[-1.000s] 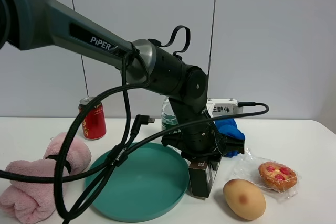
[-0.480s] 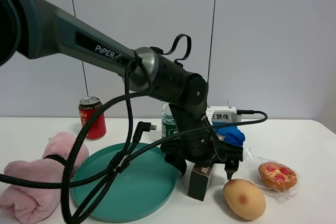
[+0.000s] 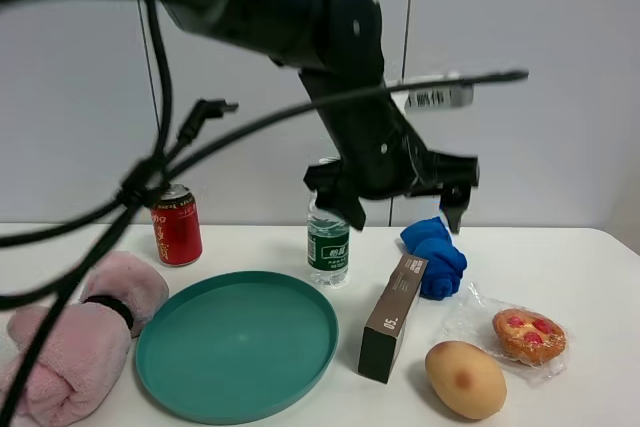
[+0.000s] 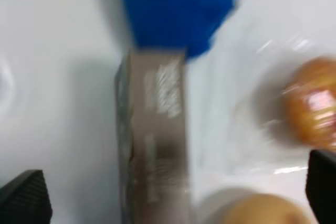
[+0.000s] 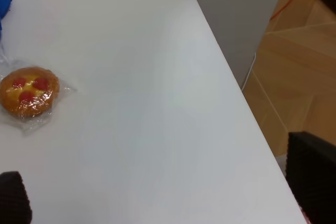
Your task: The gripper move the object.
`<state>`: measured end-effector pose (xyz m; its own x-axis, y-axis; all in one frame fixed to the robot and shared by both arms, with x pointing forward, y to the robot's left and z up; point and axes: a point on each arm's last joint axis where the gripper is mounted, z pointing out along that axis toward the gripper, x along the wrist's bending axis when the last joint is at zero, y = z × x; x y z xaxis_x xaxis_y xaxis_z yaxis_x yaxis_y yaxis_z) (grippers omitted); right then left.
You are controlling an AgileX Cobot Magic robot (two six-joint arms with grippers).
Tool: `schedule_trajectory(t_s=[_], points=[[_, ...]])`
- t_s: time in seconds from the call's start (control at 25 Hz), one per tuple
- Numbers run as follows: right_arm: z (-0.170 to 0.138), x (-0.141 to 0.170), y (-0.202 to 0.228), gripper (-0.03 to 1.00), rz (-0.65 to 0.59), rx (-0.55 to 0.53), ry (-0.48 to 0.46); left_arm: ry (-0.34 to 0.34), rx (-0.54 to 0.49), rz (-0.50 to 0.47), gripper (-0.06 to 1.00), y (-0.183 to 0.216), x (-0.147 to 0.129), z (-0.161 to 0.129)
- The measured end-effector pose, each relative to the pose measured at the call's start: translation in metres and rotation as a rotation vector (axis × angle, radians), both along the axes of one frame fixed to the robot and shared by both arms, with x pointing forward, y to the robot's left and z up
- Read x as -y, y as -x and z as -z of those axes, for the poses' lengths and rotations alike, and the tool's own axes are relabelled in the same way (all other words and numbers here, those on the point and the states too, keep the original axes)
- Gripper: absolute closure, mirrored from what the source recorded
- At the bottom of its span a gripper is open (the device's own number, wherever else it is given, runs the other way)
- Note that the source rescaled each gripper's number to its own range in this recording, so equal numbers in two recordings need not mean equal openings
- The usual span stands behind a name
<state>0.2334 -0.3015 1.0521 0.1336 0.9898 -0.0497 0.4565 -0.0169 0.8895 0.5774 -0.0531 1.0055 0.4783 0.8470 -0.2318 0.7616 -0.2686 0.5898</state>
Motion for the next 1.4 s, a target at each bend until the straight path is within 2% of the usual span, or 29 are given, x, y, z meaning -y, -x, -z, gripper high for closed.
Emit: schedule_trajectory(t_s=[0.16,0.36,0.44,0.56,0.76,1.0,1.12,1.28,1.4], points=[[0.0,0.0,0.0,-0.03,0.0,0.0,0.0,0.039,0.16,0.022,-0.05,0.01,-0.017,-0.066],[0.0,0.0,0.0,-0.03,0.0,0.0,0.0,0.005,0.464,0.035,-0.05,0.011,-0.047,-0.132],[0.0,0.0,0.0,-0.03,0.0,0.0,0.0,-0.033,0.56,0.002,-0.05,0.002,-0.07,-0.151],[0.0,0.0,0.0,-0.03,0.0,0.0,0.0,-0.089,0.625,-0.104,-0.05,-0.02,-0.117,-0.168],[0.0,0.0,0.0,-0.03,0.0,0.0,0.0,-0.138,0.648,-0.302,-0.05,-0.042,-0.196,-0.191],[0.0,0.0,0.0,-0.03,0.0,0.0,0.0,-0.229,0.601,-0.577,-0.05,-0.038,-0.299,-0.215],[0.0,0.0,0.0,-0.03,0.0,0.0,0.0,-0.236,0.551,-0.689,-0.05,-0.023,-0.34,-0.22],[0.0,0.0,0.0,-0.03,0.0,0.0,0.0,-0.259,0.498,-0.789,-0.05,0.013,-0.386,-0.212],[0.0,0.0,0.0,-0.03,0.0,0.0,0.0,-0.275,0.467,-0.834,-0.05,0.051,-0.405,-0.199]])
